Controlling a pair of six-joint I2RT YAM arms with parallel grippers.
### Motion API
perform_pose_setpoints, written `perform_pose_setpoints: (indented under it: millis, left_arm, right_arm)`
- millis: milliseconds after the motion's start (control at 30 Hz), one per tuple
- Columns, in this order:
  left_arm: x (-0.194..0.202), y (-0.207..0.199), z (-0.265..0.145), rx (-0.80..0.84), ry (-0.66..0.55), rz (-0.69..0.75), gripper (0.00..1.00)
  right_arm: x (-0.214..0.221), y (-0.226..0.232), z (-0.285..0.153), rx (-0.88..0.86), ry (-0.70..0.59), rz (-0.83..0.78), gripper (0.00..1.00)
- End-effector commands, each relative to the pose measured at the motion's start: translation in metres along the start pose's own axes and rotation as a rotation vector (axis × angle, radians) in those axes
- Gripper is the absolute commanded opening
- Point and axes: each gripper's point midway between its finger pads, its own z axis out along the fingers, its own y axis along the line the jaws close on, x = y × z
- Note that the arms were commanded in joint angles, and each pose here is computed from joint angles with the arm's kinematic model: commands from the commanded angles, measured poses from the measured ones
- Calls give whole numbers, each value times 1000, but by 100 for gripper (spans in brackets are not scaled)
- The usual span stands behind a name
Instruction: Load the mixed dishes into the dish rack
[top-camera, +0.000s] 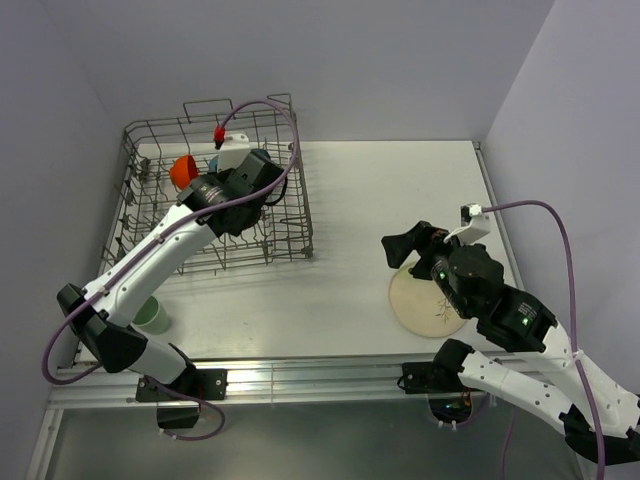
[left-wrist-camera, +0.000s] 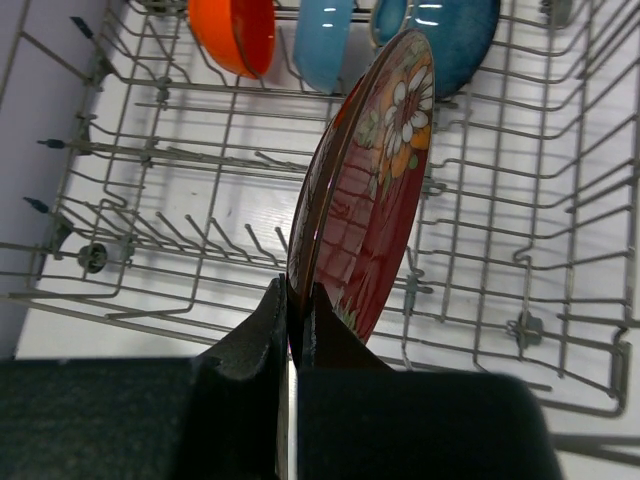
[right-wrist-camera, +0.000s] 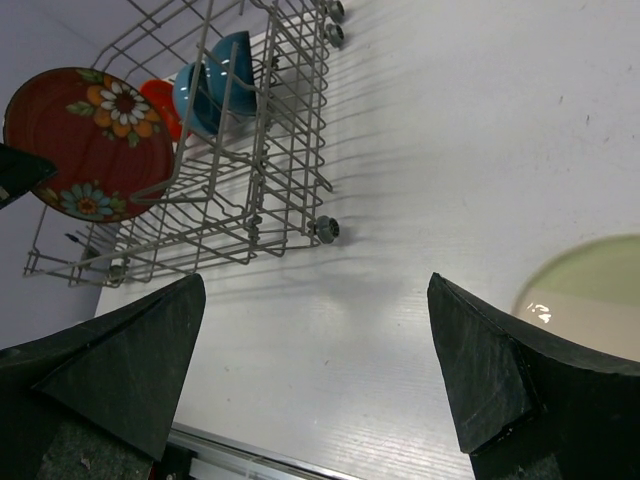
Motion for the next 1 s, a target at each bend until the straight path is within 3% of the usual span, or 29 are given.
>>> perform_pose_setpoints:
  millis: [0,967]
  left_arm:
    - [-27,13,-5,-86,-94,-54,0]
    - [42,-21,59,-175,52,118,0]
  right_arm:
    - [-3,-7,0,24,-24,2,100]
    - [31,-31,3,98,66,17,100]
